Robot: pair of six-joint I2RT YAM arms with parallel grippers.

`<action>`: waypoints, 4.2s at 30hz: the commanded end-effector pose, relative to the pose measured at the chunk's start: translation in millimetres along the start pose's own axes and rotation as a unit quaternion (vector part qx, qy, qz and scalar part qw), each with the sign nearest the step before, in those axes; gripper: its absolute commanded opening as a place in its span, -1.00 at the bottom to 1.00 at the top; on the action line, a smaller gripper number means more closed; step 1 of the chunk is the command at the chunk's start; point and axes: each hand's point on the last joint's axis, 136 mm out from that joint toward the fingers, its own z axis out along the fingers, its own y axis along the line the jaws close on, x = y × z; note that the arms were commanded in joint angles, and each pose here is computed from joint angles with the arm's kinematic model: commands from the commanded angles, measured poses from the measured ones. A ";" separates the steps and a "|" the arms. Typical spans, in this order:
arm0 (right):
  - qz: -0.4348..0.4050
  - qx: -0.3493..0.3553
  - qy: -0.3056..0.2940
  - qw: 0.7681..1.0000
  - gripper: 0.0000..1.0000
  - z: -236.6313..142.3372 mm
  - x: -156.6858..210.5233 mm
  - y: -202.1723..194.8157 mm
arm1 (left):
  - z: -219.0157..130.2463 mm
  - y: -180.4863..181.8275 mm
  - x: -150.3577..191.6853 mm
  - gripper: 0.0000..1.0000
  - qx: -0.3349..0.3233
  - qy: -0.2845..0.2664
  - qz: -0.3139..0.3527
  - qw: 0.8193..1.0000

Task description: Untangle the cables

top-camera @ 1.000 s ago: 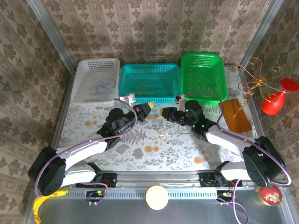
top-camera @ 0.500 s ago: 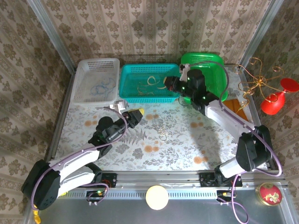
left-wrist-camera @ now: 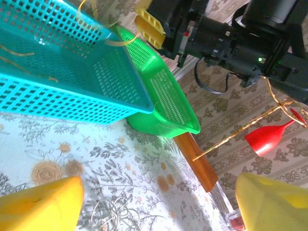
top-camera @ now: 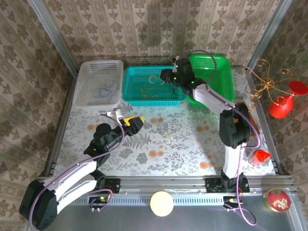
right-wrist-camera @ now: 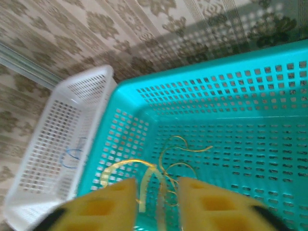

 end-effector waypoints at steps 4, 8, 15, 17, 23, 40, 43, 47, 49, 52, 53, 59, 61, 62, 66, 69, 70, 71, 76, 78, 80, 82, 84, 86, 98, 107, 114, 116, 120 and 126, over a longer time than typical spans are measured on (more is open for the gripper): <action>-0.039 0.004 0.028 0.999 0.17 -4.4 7.1 1.2 | -0.5 5.3 0.1 1.00 -0.032 0.023 0.024 0.999; -0.046 -0.022 0.035 0.998 0.15 -35.0 13.2 16.3 | 0.3 11.3 0.1 1.00 -0.051 0.030 0.034 0.998; -0.043 -0.031 0.067 0.996 0.09 -90.7 68.8 15.6 | 0.0 22.1 5.4 1.00 -0.082 0.053 0.037 0.995; -0.040 -0.026 0.078 0.996 0.07 -106.5 91.7 8.1 | -1.2 26.3 7.6 1.00 -0.097 0.063 0.041 0.992; -0.035 0.000 0.120 0.992 0.01 -144.5 162.8 -26.0 | -4.0 32.9 14.6 1.00 -0.123 0.092 0.049 0.987; -0.022 0.026 0.205 0.978 -0.21 -129.4 261.1 -62.6 | 22.2 35.1 70.7 1.00 -0.153 0.182 0.085 0.967; -0.021 0.019 0.211 0.977 -0.23 -121.6 265.7 -56.8 | 26.5 38.3 77.6 1.00 -0.158 0.191 0.087 0.965; -0.018 0.015 0.222 0.975 -0.53 -115.2 275.1 -55.3 | 31.7 43.9 84.5 1.00 -0.164 0.199 0.085 0.963; -0.012 -0.001 0.229 0.973 -0.81 -116.7 278.9 -50.4 | 33.8 45.3 88.0 1.00 -0.164 0.205 0.084 0.961; -0.014 -0.041 0.231 0.972 -1.00 -124.5 280.7 -32.6 | 36.7 46.0 92.0 0.89 -0.161 0.212 0.084 0.960; -0.016 -0.056 0.230 0.971 -1.00 -128.6 281.2 -25.9 | 37.6 46.5 92.7 0.84 -0.161 0.214 0.084 0.960; -0.017 -0.068 0.215 0.974 -1.00 -140.5 284.3 -25.2 | 47.7 46.8 95.2 0.56 -0.154 0.214 0.085 0.961; -0.015 -0.068 0.215 0.974 -1.00 -140.4 287.3 -27.7 | 53.7 45.5 97.5 0.42 -0.148 0.218 0.083 0.961; -0.013 -0.067 0.216 0.974 -1.00 -139.7 288.9 -28.8 | 57.4 46.0 98.9 0.36 -0.145 0.220 0.083 0.961; -0.008 -0.062 0.217 0.974 -1.00 -138.3 292.9 -33.1 | 72.4 44.3 106.4 0.22 -0.132 0.236 0.087 0.959; -0.008 -0.057 0.215 0.975 -1.00 -139.1 293.2 -36.0 | 83.9 43.4 114.3 0.17 -0.124 0.253 0.094 0.955; -0.009 -0.055 0.213 0.975 -1.00 -140.1 292.5 -36.6 | 87.2 43.0 118.3 0.16 -0.122 0.261 0.097 0.953; -0.010 -0.053 0.211 0.976 -1.00 -140.9 291.1 -36.8 | 89.1 43.2 120.9 0.15 -0.122 0.265 0.097 0.952; -0.018 -0.032 0.190 0.981 -0.98 -153.6 276.8 -42.2 | 90.9 39.2 136.4 0.18 -0.113 0.275 0.098 0.950; -0.017 -0.013 0.182 0.983 -0.82 -159.4 271.5 -50.4 | 87.7 38.8 142.6 0.21 -0.113 0.278 0.102 0.948; -0.013 0.004 0.173 0.985 -0.64 -165.3 264.7 -59.6 | 84.4 36.3 147.7 0.25 -0.109 0.281 0.111 0.947; -0.006 0.015 0.164 0.986 -0.44 -171.8 258.2 -67.0 | 81.0 32.5 152.4 0.29 -0.105 0.287 0.126 0.944; -0.001 0.024 0.161 0.987 -0.26 -176.7 254.6 -73.1 | 78.7 26.6 156.7 0.31 -0.100 0.295 0.148 0.939; 0.003 0.029 0.157 0.987 -0.07 -180.6 250.5 -77.2 | 77.0 23.0 161.7 0.30 -0.101 0.308 0.175 0.930; 0.018 0.033 0.154 0.987 0.14 -186.8 249.5 -86.0 | 92.7 19.3 180.9 0.07 -0.124 0.370 0.287 0.875; 0.020 0.029 0.156 0.987 0.14 -186.9 251.2 -85.4 | 93.5 34.4 196.0 -0.03 -0.132 0.387 0.284 0.867; 0.025 0.020 0.162 0.986 0.14 -184.6 250.6 -80.3 | 92.9 37.2 191.4 -0.85 -0.125 0.371 0.259 0.883; 0.028 0.015 0.163 0.986 0.14 -184.6 250.9 -78.2 | 90.8 33.4 185.7 -1.00 -0.120 0.365 0.256 0.887; 0.037 0.006 0.164 0.986 0.13 -184.4 252.0 -75.3 | 85.4 23.7 172.0 -1.00 -0.104 0.348 0.244 0.899; 0.047 -0.008 0.166 0.985 0.14 -180.6 251.4 -69.5 | 75.0 3.5 140.8 -1.00 -0.054 0.290 0.199 0.935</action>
